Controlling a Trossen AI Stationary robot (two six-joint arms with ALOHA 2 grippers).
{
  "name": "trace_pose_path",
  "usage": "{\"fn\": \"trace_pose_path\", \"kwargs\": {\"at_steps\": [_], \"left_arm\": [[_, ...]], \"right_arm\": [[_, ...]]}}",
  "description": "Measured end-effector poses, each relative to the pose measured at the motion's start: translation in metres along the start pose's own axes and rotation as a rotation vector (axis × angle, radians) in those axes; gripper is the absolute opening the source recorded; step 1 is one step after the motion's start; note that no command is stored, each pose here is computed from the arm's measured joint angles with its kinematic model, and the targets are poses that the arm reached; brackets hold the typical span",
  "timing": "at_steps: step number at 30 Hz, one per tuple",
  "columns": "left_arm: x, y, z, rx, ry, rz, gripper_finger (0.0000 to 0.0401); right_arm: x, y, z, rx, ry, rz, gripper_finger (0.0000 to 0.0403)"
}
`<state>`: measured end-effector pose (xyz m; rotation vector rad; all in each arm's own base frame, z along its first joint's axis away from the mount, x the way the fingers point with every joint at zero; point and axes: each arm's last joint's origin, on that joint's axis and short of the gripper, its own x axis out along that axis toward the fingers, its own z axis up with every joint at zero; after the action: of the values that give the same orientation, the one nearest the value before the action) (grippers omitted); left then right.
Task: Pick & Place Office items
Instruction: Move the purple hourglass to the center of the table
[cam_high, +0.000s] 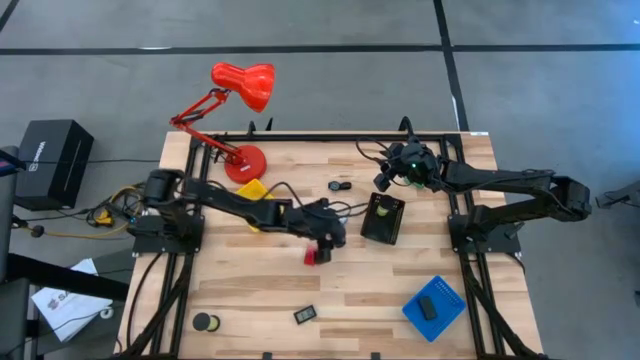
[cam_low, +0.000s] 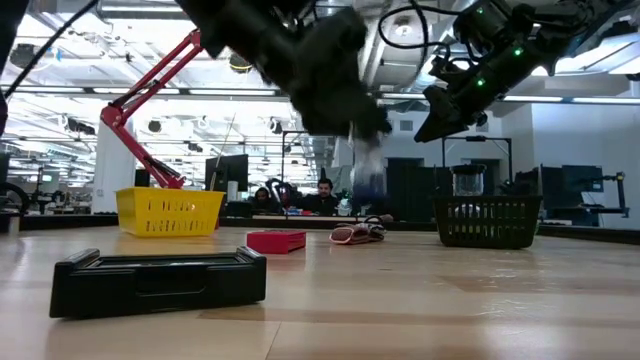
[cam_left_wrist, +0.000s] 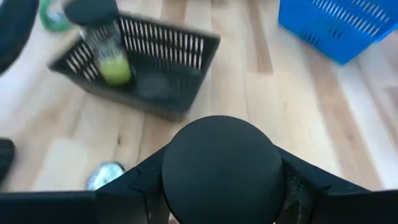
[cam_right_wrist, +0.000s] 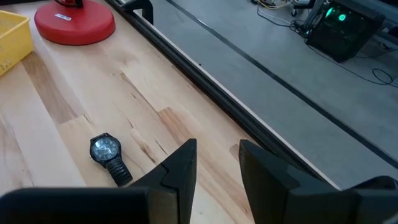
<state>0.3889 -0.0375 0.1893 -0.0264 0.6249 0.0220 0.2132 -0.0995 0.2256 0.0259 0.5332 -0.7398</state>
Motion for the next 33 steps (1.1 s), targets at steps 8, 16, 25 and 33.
{"fn": "trace_pose_path", "kwargs": {"at_steps": [8,16,25,33], "left_arm": [[0.023,-0.005,-0.011,0.001,-0.031,-0.011,0.0195],[0.028,0.012,-0.013,-0.016,-0.030,0.019,0.0227],[0.036,0.013,-0.021,0.036,0.002,-0.037,0.0246],[0.023,0.011,-0.011,0.041,-0.028,-0.018,0.0258]], "right_arm": [[0.000,0.000,0.001,0.002,-0.008,0.000,0.0111],[0.000,0.000,0.001,0.003,-0.011,0.000,0.0111],[0.000,0.000,0.001,0.003,-0.011,0.001,0.0111],[-0.001,0.002,0.001,-0.043,-0.013,0.011,0.0111]]}}
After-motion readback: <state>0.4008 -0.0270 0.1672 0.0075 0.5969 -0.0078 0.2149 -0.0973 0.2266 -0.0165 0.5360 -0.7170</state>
